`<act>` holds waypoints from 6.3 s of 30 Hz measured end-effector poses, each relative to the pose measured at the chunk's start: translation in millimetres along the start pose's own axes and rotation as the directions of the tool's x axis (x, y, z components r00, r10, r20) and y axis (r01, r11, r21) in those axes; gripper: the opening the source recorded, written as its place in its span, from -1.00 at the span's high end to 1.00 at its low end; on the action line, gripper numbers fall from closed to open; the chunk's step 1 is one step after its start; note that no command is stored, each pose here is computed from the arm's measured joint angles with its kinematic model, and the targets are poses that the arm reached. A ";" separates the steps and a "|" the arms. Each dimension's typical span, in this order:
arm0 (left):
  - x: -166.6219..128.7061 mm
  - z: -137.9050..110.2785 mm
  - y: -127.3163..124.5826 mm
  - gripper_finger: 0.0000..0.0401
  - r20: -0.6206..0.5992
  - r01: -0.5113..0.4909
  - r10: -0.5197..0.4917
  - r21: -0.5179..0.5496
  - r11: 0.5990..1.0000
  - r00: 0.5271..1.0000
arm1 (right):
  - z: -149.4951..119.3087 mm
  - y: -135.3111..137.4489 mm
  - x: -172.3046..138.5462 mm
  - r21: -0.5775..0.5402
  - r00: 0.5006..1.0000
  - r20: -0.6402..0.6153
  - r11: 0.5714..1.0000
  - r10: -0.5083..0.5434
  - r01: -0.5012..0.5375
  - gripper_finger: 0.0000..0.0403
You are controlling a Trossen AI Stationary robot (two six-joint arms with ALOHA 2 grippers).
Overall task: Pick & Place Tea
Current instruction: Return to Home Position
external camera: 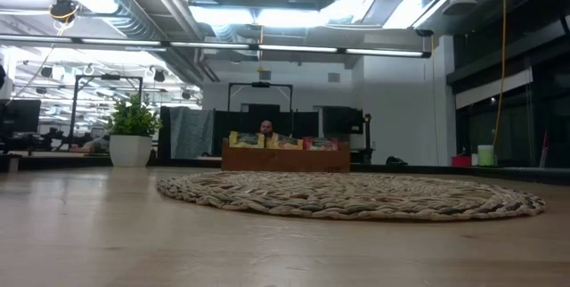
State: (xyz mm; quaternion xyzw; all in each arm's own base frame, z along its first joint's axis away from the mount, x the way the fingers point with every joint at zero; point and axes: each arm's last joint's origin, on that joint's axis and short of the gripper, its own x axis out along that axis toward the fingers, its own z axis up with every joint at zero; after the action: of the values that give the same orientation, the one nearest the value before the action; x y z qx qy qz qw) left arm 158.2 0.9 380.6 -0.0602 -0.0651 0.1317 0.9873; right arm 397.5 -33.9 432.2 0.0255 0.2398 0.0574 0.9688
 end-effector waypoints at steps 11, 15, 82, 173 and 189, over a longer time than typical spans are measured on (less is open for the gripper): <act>-12.1 5.1 3.5 0.99 0.052 0.007 -0.007 -0.002 1.000 0.999 | -30.8 25.9 14.5 0.130 0.980 0.199 0.991 -0.004 -0.022 1.00; -12.1 4.9 3.7 0.96 0.051 0.002 0.000 -0.026 1.000 0.999 | -53.2 32.1 0.6 0.156 0.969 0.229 0.986 -0.088 0.053 1.00; -24.5 -121.3 22.6 0.96 -0.052 -0.058 0.066 0.137 0.989 0.996 | -329.5 44.9 -120.8 0.176 0.855 0.478 0.975 -0.203 0.134 0.88; -79.3 -142.8 35.0 0.95 -0.067 0.208 -0.202 0.090 0.974 0.977 | -364.3 52.0 -146.3 -0.043 0.909 0.415 0.999 0.034 -0.018 0.88; -78.6 -143.6 34.1 0.94 -0.027 0.231 -0.229 0.100 0.968 0.973 | -364.3 52.0 -146.4 -0.060 0.909 0.416 0.998 0.033 -0.009 0.88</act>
State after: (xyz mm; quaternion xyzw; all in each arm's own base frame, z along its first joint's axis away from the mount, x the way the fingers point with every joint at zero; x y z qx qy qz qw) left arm 95.2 -2.1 225.7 -0.0026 -0.0573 0.0189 0.9982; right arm 93.5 7.6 181.9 0.0124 0.0255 0.0679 0.9973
